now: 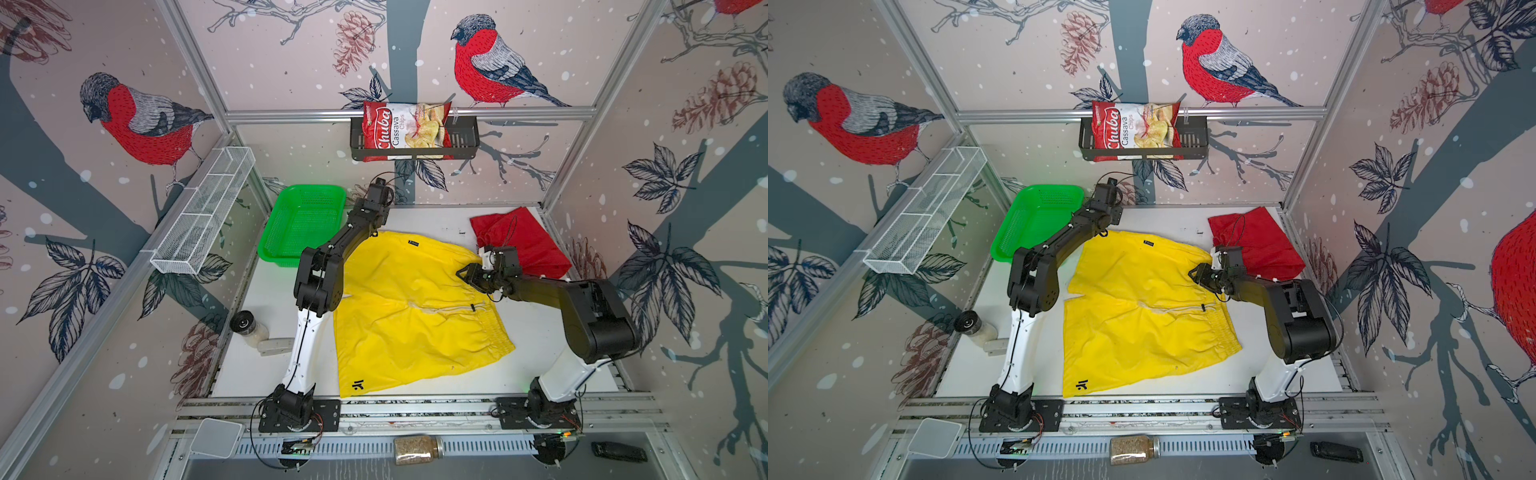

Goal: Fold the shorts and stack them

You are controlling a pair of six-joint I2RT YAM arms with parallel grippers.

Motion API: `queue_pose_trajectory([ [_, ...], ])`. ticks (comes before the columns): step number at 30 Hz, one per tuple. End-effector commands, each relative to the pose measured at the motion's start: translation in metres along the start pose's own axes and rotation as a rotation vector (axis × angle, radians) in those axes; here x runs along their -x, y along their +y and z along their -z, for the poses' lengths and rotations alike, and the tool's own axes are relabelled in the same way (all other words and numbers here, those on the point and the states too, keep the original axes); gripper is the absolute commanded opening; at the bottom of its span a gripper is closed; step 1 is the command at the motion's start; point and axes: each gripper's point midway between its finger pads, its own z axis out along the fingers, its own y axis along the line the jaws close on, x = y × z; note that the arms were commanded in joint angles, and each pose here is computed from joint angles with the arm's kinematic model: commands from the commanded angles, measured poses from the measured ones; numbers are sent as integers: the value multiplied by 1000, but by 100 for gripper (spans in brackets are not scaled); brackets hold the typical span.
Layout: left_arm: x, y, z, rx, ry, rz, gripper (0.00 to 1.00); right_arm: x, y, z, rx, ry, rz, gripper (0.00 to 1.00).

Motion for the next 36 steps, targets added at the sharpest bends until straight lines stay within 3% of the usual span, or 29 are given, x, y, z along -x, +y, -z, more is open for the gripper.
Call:
queue_pose_trajectory([
  [1,4,16,20,23,30,-38,79,18,22,12,15,-30,57,51],
  [6,-20,-13,82,-237,69,29,78,31,63,33,45,-67,144,51],
  [10,-74,-52,133,-477,122,112,70,21,71,28,71,-57,153,51],
  [13,-121,-66,145,-551,174,233,65,31,71,12,85,-55,140,51],
  [17,-161,-71,137,-533,218,310,58,45,82,-19,122,-35,168,50],
  [25,-224,-70,109,-409,349,305,47,52,93,-88,171,50,191,50],
  [32,-252,-70,110,-393,404,313,44,90,46,-139,46,12,121,50],
  [36,-250,-66,116,-393,394,317,44,119,31,-156,29,-10,91,50],
])
